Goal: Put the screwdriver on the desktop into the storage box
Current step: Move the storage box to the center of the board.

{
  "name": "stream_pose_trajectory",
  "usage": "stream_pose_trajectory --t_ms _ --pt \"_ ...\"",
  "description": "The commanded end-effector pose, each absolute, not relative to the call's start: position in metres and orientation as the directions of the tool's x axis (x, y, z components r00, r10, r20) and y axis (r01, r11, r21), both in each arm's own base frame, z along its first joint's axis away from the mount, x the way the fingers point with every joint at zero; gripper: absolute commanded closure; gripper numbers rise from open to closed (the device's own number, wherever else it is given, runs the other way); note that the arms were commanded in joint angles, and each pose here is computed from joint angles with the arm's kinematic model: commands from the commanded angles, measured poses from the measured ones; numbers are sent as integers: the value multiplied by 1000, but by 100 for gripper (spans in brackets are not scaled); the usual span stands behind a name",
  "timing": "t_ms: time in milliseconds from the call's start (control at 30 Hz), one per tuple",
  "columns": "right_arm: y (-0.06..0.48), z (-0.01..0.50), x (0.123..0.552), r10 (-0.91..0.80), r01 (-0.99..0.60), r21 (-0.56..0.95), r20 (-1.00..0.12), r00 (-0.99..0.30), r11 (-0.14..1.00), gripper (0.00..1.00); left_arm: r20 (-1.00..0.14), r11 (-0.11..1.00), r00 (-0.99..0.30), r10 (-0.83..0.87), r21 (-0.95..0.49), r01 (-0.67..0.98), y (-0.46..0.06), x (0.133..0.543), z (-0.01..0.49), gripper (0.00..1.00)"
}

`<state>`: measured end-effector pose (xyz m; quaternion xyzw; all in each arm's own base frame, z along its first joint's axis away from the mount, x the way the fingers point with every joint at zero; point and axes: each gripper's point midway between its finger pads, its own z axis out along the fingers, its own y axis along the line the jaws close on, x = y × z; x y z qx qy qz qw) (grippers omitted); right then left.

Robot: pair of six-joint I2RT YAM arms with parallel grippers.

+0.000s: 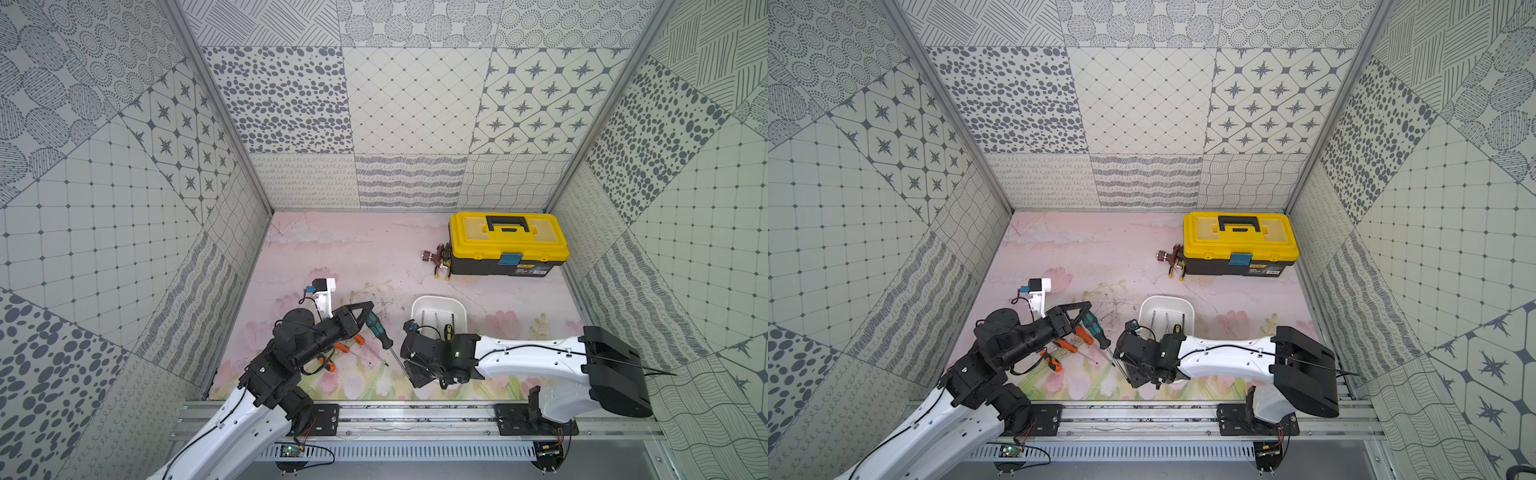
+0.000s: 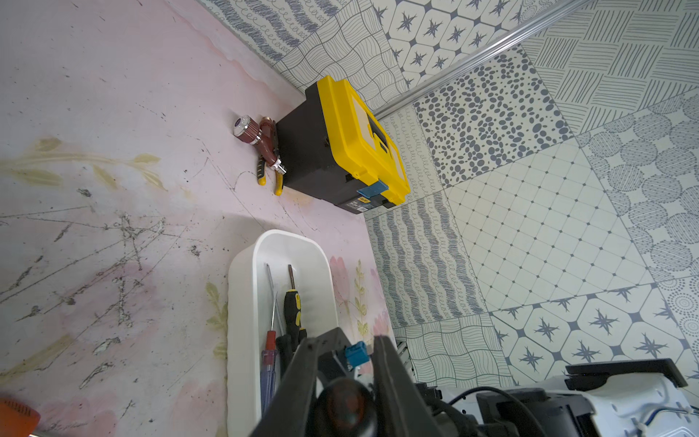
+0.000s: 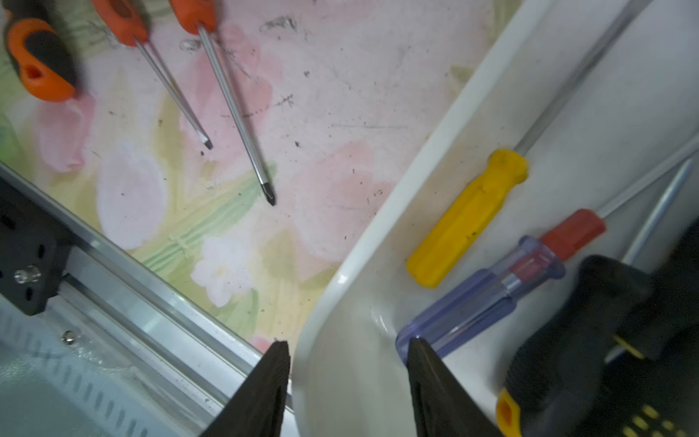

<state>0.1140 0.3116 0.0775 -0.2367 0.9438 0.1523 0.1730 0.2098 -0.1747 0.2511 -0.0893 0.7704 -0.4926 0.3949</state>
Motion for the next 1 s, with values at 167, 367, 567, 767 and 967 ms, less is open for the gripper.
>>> stream_pose_trajectory --t_ms 167,367,567,767,967 --pt "280 153 121 -294 -514 272 -570 -767 814 38 -513 429 -691 -509 -847 314 -193 214 267 100" --pt "243 177 155 -29 -335 388 -615 -788 859 29 -474 356 -750 -462 -873 333 -215 218 270 100" --pt "218 133 208 143 -105 462 -470 -871 881 82 -468 373 -756 -458 -873 314 -216 221 264 100" --pt "247 113 250 60 -155 406 -469 -881 901 90 -488 440 -735 -470 -852 284 -205 222 259 100" --pt "281 95 278 25 -187 416 -455 -890 890 90 -488 453 -740 -462 -848 276 -205 223 254 100"
